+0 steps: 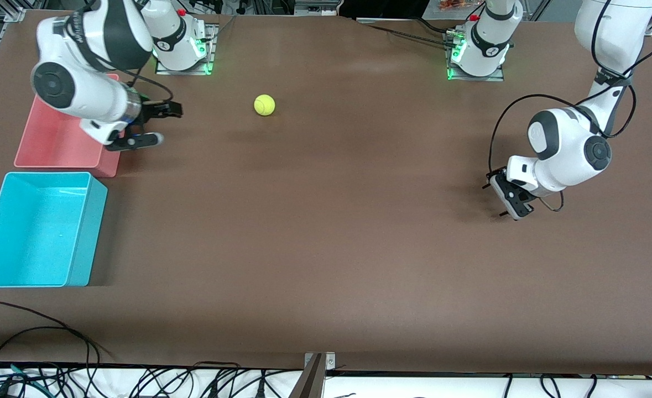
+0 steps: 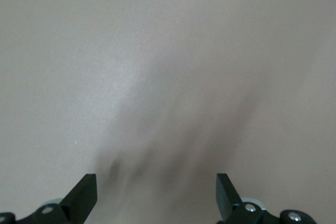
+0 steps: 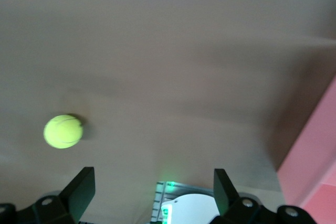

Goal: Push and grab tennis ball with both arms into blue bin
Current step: 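Reach the right gripper to the ball while the left gripper draws back, then close the right gripper around the tennis ball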

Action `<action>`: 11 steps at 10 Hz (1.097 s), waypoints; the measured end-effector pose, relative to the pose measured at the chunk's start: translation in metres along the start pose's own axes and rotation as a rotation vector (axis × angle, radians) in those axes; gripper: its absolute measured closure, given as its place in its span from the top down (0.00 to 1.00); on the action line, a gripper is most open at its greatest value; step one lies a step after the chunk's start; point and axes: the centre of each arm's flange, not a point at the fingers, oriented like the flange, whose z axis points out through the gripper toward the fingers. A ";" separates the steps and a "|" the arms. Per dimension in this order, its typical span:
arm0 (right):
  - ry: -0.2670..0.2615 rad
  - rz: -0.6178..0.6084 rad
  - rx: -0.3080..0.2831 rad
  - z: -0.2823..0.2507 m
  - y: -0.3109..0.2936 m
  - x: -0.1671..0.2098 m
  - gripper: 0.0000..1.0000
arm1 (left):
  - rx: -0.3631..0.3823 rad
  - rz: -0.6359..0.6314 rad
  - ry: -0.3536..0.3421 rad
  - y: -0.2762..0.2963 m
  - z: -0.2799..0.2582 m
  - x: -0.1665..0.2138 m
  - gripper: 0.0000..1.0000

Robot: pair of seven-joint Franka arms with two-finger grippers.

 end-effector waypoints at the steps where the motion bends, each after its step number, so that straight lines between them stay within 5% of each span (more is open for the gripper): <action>1: -0.021 -0.036 0.003 0.010 -0.023 -0.001 1.00 | 0.010 -0.014 0.002 -0.003 -0.009 -0.007 1.00; 6: -0.104 -0.072 -0.029 0.097 -0.143 0.004 1.00 | 0.085 -0.042 0.036 -0.004 -0.095 -0.023 1.00; 11: -0.177 -0.040 -0.076 0.170 -0.209 -0.006 1.00 | 0.124 -0.045 0.047 0.004 -0.122 -0.028 1.00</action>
